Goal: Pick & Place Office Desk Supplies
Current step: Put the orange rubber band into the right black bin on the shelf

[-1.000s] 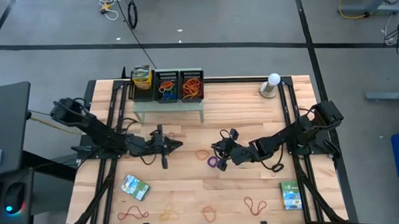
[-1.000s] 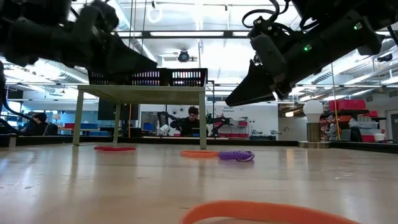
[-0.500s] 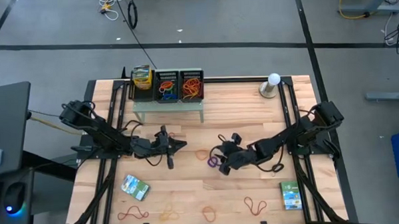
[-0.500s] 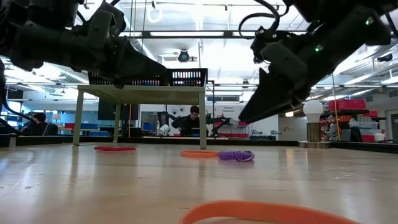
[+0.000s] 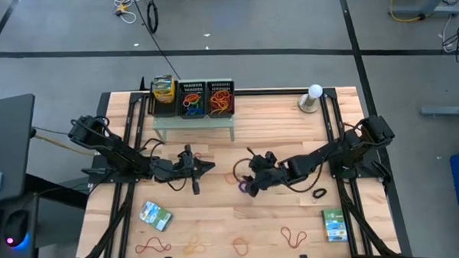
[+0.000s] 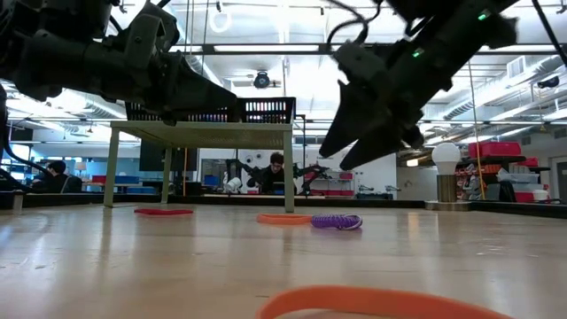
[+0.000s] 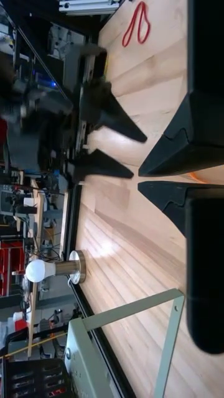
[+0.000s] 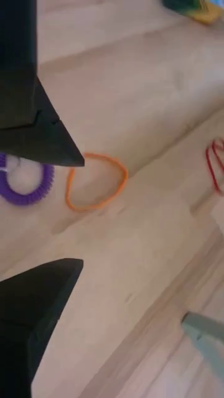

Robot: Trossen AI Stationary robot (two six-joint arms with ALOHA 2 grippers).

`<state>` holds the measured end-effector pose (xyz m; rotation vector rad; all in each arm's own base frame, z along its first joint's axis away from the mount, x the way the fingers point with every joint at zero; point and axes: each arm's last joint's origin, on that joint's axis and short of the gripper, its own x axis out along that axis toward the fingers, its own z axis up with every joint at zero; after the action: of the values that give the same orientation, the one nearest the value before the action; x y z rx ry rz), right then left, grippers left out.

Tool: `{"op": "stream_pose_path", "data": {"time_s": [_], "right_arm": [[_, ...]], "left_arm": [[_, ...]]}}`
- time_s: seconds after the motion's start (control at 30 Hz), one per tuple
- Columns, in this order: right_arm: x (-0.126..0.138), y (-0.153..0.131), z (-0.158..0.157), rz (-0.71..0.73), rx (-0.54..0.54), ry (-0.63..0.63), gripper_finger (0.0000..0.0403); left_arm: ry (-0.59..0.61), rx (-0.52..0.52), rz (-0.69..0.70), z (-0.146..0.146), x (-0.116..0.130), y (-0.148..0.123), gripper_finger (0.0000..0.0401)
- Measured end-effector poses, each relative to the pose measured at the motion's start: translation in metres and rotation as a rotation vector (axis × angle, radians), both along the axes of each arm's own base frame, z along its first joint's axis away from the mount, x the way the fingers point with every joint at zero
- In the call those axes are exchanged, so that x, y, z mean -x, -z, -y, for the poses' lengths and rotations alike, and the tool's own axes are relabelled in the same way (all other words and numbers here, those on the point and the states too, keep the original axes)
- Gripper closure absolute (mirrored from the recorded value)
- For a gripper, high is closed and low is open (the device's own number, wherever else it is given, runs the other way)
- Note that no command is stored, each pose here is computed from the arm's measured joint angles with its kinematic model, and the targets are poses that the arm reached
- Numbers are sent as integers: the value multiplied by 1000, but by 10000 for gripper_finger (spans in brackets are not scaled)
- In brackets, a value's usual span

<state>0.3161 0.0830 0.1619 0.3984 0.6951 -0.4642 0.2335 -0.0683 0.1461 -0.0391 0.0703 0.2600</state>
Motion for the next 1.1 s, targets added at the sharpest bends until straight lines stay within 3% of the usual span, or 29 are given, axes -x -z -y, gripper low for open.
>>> {"op": "stream_pose_path", "data": {"time_s": [0.3,0.7,1.1], "right_arm": [[-10,8,18,-2,-81,17,160],[-22,50,28,-96,-46,-18,205],[-32,59,33,-67,2,-99,227]], "left_arm": [[-1,-3,-1,0,0,0,374],[0,1,-1,0,0,0,374],[0,1,0,0,0,0,374]]}}
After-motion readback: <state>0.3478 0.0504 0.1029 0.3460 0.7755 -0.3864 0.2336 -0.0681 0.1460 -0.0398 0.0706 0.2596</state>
